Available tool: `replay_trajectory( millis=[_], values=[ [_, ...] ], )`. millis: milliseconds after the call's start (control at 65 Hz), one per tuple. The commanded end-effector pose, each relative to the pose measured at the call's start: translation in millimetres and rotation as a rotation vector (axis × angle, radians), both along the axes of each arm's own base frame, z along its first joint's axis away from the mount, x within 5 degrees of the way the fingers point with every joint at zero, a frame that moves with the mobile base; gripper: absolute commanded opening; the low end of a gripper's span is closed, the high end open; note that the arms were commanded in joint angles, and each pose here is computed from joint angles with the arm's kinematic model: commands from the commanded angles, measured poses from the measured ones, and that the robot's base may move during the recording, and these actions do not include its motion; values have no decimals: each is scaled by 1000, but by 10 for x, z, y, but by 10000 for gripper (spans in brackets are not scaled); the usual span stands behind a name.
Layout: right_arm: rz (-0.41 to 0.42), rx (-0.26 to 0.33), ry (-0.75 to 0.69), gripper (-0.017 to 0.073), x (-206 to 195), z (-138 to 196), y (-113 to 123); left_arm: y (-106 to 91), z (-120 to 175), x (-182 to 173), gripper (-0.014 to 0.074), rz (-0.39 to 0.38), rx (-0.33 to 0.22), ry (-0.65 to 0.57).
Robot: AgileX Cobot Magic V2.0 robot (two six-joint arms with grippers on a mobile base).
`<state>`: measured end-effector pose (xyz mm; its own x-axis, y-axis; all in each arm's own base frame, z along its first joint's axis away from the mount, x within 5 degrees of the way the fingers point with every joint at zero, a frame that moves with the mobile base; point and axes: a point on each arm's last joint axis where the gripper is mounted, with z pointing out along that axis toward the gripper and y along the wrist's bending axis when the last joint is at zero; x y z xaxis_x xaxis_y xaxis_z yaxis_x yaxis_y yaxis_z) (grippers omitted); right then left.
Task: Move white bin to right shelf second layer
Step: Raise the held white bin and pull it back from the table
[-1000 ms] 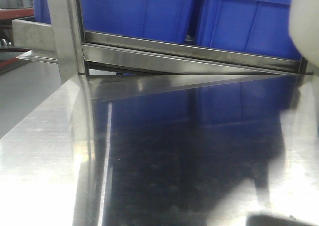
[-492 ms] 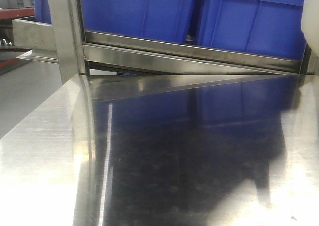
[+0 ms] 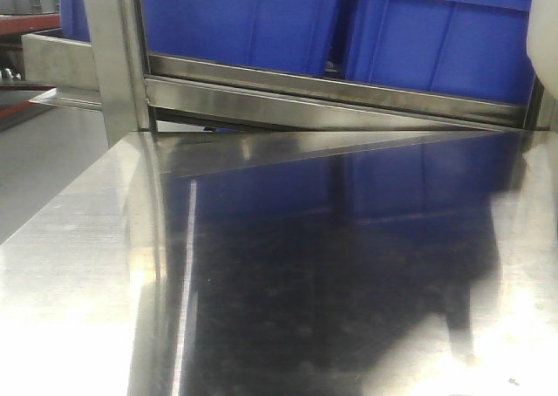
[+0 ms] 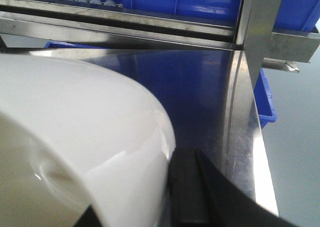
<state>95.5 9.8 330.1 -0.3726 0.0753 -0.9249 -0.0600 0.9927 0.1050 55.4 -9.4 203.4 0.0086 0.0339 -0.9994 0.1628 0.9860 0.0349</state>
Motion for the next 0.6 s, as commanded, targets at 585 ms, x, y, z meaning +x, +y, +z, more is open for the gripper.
replay_trajectory(
  millis=[585],
  values=[
    [-7, 24, -129, 57, 16, 188, -2, 4, -40, 3, 85, 4, -19, -59]
  ],
)
